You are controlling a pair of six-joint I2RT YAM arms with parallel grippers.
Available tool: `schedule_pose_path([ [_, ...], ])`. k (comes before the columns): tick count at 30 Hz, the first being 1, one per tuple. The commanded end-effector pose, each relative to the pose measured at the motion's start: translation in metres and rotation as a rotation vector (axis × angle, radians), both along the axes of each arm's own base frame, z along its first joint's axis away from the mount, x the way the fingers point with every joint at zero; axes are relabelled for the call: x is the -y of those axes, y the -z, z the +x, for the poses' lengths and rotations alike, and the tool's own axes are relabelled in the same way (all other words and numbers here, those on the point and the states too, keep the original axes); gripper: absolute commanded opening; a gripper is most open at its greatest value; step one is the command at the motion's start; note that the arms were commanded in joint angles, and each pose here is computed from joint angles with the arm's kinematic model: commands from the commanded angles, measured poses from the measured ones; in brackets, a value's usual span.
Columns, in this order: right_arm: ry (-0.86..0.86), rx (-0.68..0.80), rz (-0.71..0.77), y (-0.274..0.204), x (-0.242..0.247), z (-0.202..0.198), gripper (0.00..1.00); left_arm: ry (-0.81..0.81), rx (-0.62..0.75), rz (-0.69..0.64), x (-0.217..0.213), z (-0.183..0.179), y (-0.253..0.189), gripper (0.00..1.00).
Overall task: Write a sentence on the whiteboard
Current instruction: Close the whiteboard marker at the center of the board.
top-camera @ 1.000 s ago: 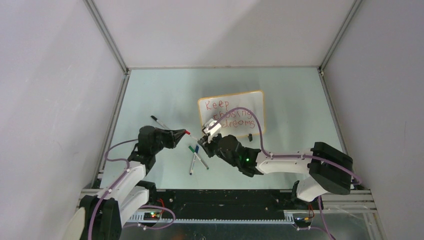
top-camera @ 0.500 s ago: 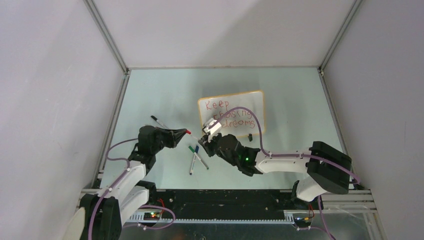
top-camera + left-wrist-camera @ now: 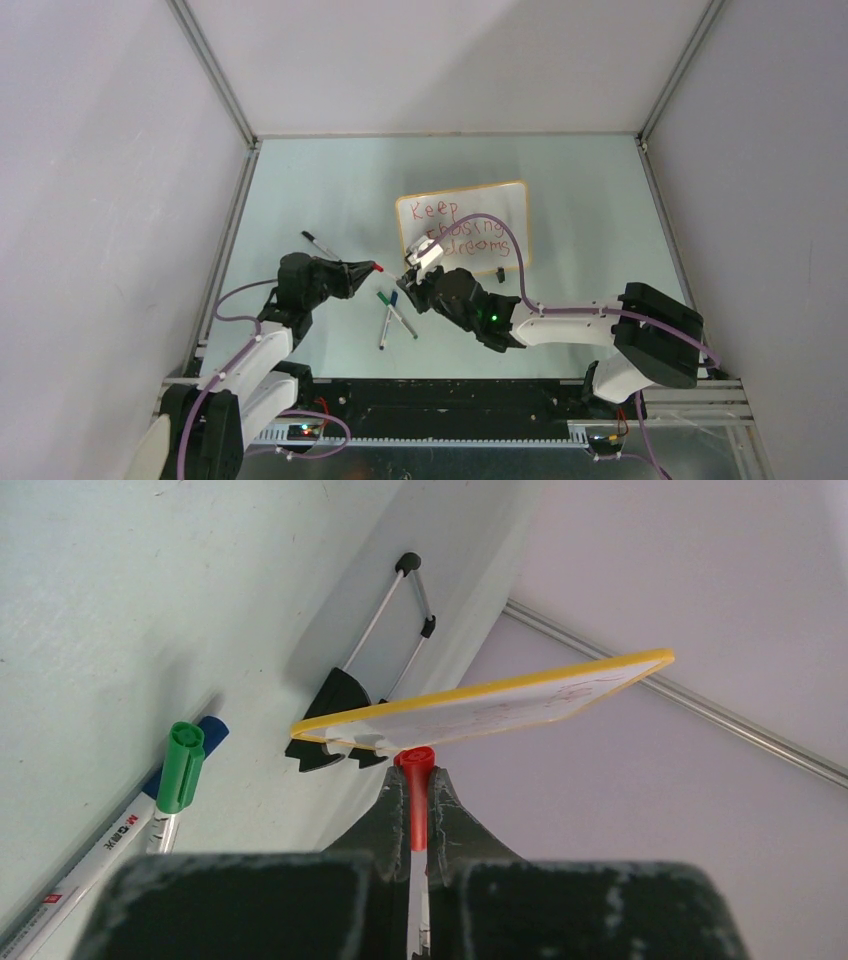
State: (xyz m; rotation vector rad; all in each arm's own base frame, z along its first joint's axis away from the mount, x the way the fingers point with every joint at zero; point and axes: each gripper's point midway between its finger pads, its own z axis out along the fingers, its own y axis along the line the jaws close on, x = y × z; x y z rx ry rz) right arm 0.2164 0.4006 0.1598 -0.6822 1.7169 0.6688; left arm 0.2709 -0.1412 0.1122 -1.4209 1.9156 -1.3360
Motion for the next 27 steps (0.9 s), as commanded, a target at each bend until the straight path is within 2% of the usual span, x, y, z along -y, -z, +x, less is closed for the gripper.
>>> schedule_pose_path([
  [1,0.021,0.026,0.068,-0.0241,-0.008,0.0076,0.0,0.028,0.025,-0.026,0.006,-0.0007,-0.0076,0.0],
  [27,0.025,0.013,0.07,-0.0197,-0.0075,0.0129,0.0,0.044,0.039,-0.037,0.0105,-0.0025,-0.0117,0.0],
])
